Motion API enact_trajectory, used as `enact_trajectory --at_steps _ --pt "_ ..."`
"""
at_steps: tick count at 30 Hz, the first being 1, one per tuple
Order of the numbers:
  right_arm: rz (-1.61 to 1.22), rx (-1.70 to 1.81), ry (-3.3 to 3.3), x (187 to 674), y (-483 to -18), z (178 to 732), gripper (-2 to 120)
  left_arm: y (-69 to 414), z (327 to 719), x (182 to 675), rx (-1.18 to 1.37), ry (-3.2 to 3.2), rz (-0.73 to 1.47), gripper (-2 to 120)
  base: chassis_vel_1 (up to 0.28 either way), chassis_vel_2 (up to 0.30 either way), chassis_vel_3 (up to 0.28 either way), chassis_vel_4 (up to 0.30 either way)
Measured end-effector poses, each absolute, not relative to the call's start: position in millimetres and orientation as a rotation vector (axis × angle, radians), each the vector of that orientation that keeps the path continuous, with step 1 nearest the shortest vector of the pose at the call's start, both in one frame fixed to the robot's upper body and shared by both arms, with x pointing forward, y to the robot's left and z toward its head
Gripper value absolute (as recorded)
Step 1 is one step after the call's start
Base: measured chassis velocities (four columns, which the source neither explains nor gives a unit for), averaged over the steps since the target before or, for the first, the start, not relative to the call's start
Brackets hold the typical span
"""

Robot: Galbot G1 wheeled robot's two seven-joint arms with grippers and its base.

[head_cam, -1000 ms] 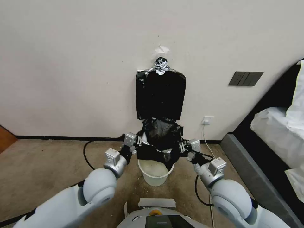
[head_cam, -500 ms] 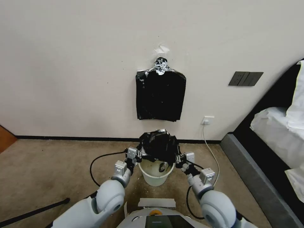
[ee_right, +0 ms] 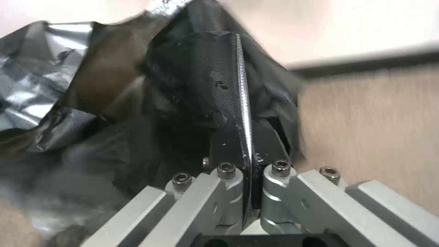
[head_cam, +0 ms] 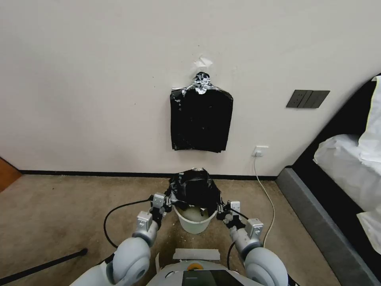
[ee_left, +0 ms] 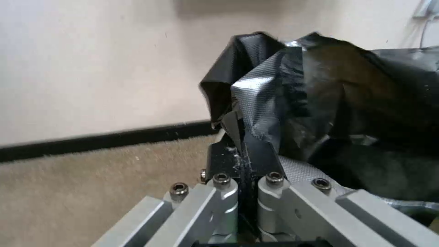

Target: Place a trash bag onto the trash bin.

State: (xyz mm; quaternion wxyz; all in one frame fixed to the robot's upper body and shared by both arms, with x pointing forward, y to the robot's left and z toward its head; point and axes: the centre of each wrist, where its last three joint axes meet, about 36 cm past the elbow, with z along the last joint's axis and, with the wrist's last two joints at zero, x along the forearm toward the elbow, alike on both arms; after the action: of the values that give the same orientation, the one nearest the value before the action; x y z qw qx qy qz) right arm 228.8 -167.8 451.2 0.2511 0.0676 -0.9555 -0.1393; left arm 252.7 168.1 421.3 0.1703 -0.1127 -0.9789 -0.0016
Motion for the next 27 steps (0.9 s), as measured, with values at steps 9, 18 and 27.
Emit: enact_trajectory --at_steps 9,18,27 --pt "-0.447 0.119 -2.522 219 -159 452 0 171 412 229 -0.267 -2.757 -0.016 0 0.0 0.0 0.0 0.0" --pt "-0.37 0.057 -2.517 210 -149 444 0 174 406 214 -0.215 -2.764 -0.042 0 0.0 0.0 0.0 0.0" --pt "-0.345 0.03 -2.498 202 -143 449 0 167 399 204 -0.206 -2.752 -0.041 0 0.0 0.0 0.0 0.0"
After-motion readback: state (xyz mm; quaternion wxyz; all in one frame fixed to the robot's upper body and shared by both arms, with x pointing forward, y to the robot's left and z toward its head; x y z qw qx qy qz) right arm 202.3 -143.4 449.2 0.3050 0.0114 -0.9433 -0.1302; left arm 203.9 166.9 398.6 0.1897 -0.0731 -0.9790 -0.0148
